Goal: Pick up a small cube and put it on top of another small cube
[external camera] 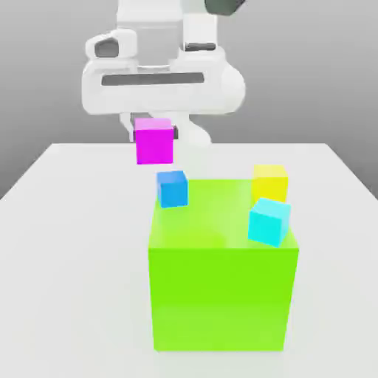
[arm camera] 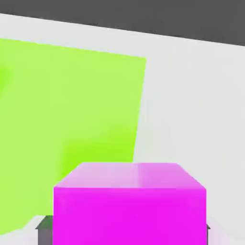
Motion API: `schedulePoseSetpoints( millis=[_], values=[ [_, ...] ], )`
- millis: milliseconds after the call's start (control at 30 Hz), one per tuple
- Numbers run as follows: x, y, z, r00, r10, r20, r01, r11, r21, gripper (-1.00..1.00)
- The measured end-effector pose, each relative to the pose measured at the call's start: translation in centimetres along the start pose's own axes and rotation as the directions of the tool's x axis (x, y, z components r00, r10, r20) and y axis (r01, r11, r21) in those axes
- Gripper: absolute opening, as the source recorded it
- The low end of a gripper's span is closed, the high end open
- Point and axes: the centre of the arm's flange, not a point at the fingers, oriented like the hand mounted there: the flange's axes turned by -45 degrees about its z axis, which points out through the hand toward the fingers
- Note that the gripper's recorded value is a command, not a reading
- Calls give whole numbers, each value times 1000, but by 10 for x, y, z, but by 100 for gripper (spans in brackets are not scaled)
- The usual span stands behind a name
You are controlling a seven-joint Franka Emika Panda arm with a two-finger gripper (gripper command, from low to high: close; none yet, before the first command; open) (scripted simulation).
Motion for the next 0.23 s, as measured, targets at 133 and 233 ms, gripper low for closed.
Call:
schedulePoseSetpoints(
  millis=[133,233],
  values=[
    [-3,-5,46,1000,-22,0,22,1000,1,-100],
    [-4,-5,54,1000,-23,0,23,1000,1,100]
  ],
)
